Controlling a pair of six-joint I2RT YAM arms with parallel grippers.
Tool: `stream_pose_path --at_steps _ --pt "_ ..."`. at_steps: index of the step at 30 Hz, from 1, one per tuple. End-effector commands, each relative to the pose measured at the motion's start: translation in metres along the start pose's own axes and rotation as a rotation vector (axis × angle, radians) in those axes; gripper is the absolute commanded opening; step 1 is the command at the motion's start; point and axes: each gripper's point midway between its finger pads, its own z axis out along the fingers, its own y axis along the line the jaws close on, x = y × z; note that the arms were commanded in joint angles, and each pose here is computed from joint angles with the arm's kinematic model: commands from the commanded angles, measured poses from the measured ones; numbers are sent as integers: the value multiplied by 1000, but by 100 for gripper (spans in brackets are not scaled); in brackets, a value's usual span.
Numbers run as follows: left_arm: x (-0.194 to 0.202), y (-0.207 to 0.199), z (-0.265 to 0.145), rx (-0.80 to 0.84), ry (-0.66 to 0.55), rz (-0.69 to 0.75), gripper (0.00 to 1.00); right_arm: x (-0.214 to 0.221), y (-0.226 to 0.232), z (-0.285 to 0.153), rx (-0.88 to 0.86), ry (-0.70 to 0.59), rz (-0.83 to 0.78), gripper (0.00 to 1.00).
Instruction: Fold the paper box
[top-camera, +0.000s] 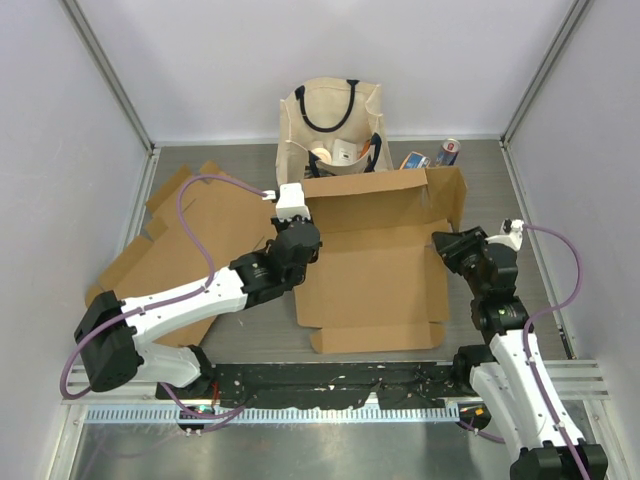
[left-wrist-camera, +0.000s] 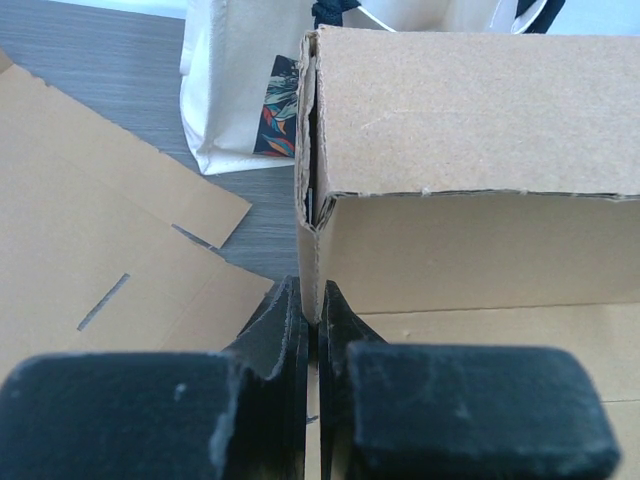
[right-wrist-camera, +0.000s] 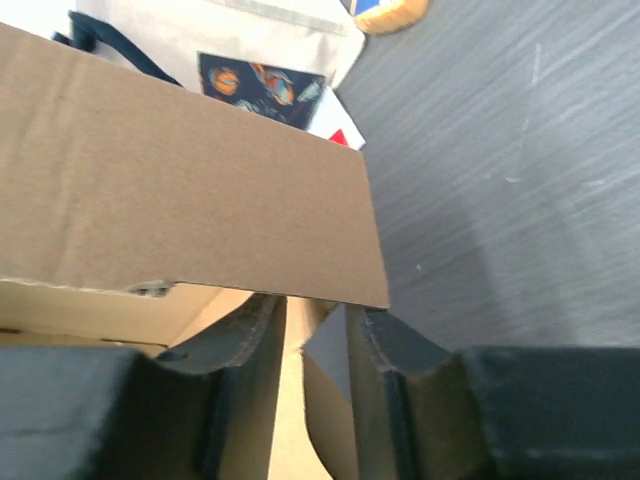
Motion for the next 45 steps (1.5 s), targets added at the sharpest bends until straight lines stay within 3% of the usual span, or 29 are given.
stream_pose_path --at_steps 1,10,15,20,23,25,29,30,38,45 --pt "-27 -11 0 13 -55 -83 0 -38 47 -1 -193 -157 -7 34" --pt "-17 -20 9 19 -40 -74 0 -23 78 -10 -396 -119 -126 50" --pt "-17 -26 11 34 -38 -81 0 0 61 11 -320 -27 -123 49" --pt "-14 -26 11 34 -34 -83 0 14 53 16 -237 -28 -190 48" --pt "-11 -21 13 10 -35 -65 0 -5 28 8 7 -105 -258 51" --pt "-10 -19 13 3 -38 -62 0 -8 -3 2 194 -79 -300 55" --pt "-8 -20 14 7 -33 -51 0 -30 8 -5 222 -102 -394 59" --pt "-7 -20 14 9 -31 -50 0 -34 13 -5 204 -119 -413 64" --pt "-11 -17 10 13 -34 -57 0 -46 6 8 279 -139 -561 65" --pt "-15 -16 6 20 -38 -64 0 -32 19 22 186 -113 -520 70"
